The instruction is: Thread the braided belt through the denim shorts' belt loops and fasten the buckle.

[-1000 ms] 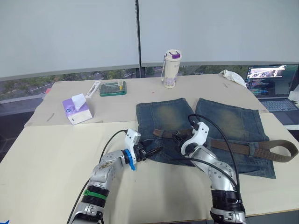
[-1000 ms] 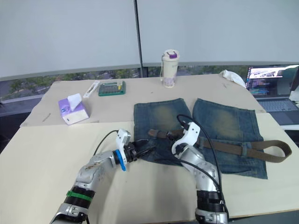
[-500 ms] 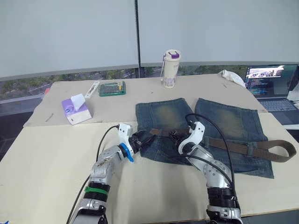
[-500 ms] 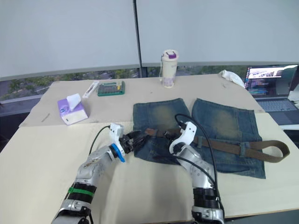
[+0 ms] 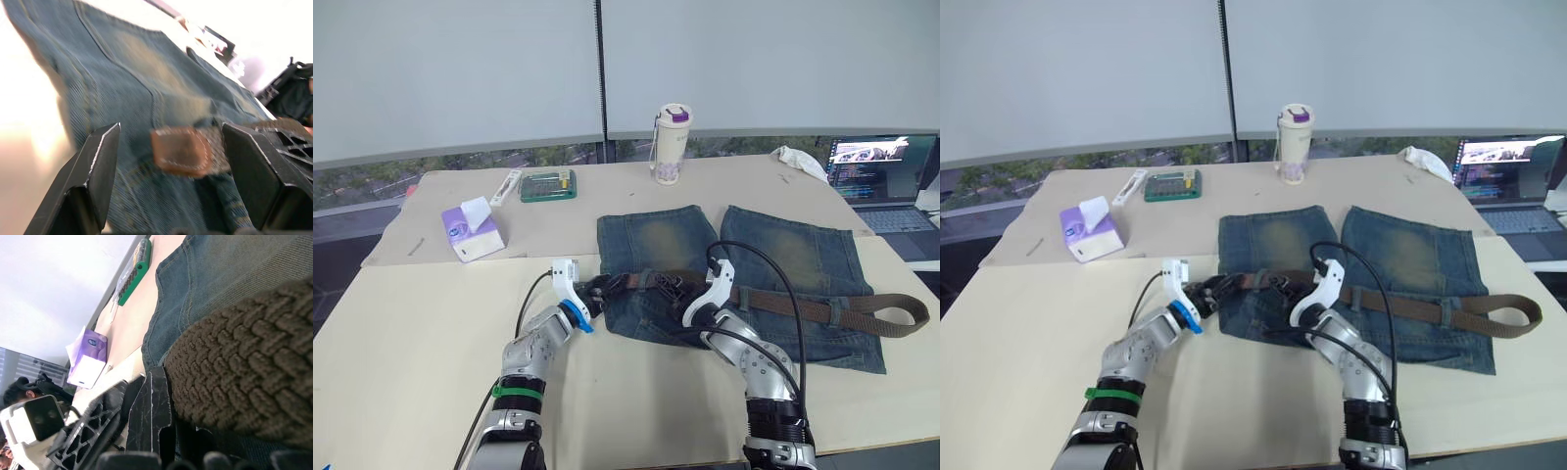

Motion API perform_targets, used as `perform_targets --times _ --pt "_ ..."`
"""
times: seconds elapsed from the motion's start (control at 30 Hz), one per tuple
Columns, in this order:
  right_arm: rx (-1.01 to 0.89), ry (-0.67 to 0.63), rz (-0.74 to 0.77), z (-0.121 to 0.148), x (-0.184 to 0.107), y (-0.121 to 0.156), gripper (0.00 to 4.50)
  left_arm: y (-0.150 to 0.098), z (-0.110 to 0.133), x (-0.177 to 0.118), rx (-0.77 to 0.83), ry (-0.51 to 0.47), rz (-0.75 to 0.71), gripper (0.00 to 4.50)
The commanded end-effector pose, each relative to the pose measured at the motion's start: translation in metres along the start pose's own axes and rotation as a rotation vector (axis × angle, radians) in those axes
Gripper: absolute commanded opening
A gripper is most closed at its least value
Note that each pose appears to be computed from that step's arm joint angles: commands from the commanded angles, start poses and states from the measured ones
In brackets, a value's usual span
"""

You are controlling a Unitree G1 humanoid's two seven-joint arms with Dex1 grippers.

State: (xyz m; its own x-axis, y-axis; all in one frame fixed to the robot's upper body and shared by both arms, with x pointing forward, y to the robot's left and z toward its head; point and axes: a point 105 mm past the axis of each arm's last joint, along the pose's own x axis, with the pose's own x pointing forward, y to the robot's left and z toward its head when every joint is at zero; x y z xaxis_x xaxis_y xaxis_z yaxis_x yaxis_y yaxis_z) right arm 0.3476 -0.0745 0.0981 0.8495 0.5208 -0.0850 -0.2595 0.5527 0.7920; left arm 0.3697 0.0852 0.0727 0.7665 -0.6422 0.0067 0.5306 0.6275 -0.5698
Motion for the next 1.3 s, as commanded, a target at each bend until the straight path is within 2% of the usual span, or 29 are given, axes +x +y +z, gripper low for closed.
perform_targets --times 0.03,0.23,0.3,0.43,0.67,0.7,0.83,1.0,1.03,1.1,1.13,1.2,1.3 --pt "0.017 -0.011 0.106 0.001 -0.001 0.022 0.00 -0.013 0.007 0.006 -0.031 -0.011 -0.043 3.50" --pt "0.019 -0.004 0.139 0.000 -0.006 0.027 0.00 -0.014 0.006 0.008 -0.092 -0.024 -0.041 3.50" --pt "0.017 0.001 0.136 -0.001 -0.006 0.027 0.00 -0.016 0.008 0.009 -0.160 -0.044 -0.046 3.50" --pt "0.012 0.003 0.117 -0.003 -0.006 0.024 0.00 -0.021 0.015 0.007 -0.256 -0.081 -0.075 2.38" --pt "-0.004 0.003 0.107 -0.001 -0.006 0.020 0.00 -0.024 0.016 0.006 -0.261 -0.078 -0.083 0.04" --pt "-0.011 0.005 0.108 -0.001 -0.006 0.020 0.00 -0.023 0.016 0.006 -0.262 -0.083 -0.078 0.04" --pt "-0.049 -0.004 0.098 0.004 -0.012 0.016 1.46 -0.017 0.016 0.005 -0.239 -0.082 -0.043 0.00" --pt "-0.204 0.037 0.137 0.007 -0.033 0.017 3.20 -0.003 0.020 0.000 -0.128 -0.079 0.028 0.00" --pt "-0.255 0.034 0.144 0.009 -0.038 0.017 3.55 -0.001 0.023 -0.001 -0.102 -0.084 0.034 0.00" --pt "-0.504 0.023 0.157 0.018 -0.057 0.019 4.23 0.010 0.032 -0.009 0.010 -0.073 0.071 0.00" --pt "-0.604 0.028 0.175 0.019 -0.068 0.021 4.48 0.013 0.039 -0.014 0.054 -0.071 0.079 0.00" --pt "-0.754 0.047 0.200 0.023 -0.090 0.022 4.48 0.022 0.051 -0.024 0.203 -0.043 0.106 0.00" --pt "-0.845 0.020 0.194 0.034 -0.110 0.018 4.48 0.036 0.070 -0.037 0.339 -0.035 0.166 0.00"
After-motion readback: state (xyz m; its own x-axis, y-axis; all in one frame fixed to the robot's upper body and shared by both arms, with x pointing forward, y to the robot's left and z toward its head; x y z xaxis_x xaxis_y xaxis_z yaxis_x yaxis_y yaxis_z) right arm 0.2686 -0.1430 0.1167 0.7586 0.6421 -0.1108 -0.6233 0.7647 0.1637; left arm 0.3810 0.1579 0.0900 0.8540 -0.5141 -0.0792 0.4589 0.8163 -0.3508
